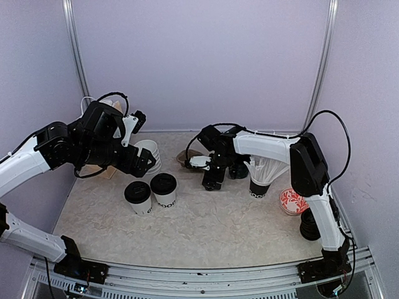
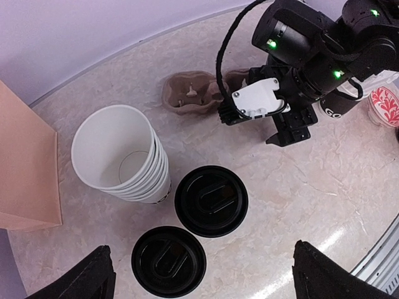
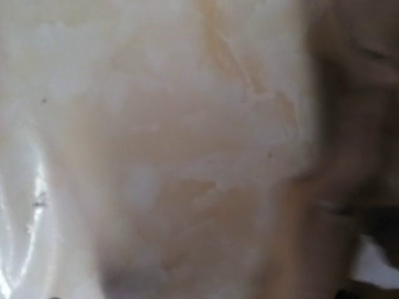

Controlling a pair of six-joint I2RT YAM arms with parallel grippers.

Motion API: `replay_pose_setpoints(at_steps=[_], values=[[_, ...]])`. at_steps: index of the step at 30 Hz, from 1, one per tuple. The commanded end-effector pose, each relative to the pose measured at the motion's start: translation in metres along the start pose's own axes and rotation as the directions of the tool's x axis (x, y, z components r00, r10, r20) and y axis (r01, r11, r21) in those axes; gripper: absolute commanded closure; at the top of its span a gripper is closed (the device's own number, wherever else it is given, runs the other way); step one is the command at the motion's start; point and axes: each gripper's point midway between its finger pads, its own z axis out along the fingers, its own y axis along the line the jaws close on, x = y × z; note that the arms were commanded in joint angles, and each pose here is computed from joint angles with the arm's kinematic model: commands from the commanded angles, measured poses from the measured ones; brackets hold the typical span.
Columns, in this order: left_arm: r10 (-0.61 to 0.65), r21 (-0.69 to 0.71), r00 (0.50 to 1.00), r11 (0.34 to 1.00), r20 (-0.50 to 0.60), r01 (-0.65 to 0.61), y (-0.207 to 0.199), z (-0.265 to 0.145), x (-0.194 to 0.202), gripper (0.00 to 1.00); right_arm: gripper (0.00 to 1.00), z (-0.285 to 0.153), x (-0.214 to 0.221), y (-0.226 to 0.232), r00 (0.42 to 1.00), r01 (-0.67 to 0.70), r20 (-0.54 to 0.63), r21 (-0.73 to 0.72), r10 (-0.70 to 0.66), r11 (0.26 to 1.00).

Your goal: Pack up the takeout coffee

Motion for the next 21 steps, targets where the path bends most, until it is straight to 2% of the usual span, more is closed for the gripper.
replay_pose_setpoints(at_steps=[1,7,10,13,17,21], values=[[-0.008,0.012,1.0,1.0,0.021,0.008,-0.002,-0.002,-0.002,0.04,0.08,0.005,0.001,0.002,1.0,-0.023,-0.007,-0.031,0.023,0.999],[-0.005,0.017,1.0,1.0,0.018,0.005,-0.003,-0.001,-0.001,0.04,0.24,0.01,0.003,0.004,1.0,-0.021,-0.022,-0.042,0.021,0.999],[-0.004,0.022,1.0,1.0,0.016,0.004,-0.004,0.0,0.0,0.04,0.36,0.013,0.001,0.009,1.0,-0.026,-0.016,-0.068,0.025,0.997],[-0.005,0.022,1.0,1.0,0.014,0.005,-0.004,0.0,0.001,0.04,0.42,0.016,0.002,0.008,0.999,-0.034,-0.021,-0.067,0.033,0.997],[-0.007,0.023,1.0,1.0,0.017,0.007,-0.004,-0.002,0.001,0.04,0.58,0.013,0.0,0.005,0.999,-0.043,-0.017,-0.052,0.042,0.998],[-0.009,0.022,1.0,1.0,0.017,0.009,-0.003,-0.003,0.001,0.04,0.63,0.003,0.003,0.009,0.999,-0.047,-0.015,-0.062,0.046,0.997]])
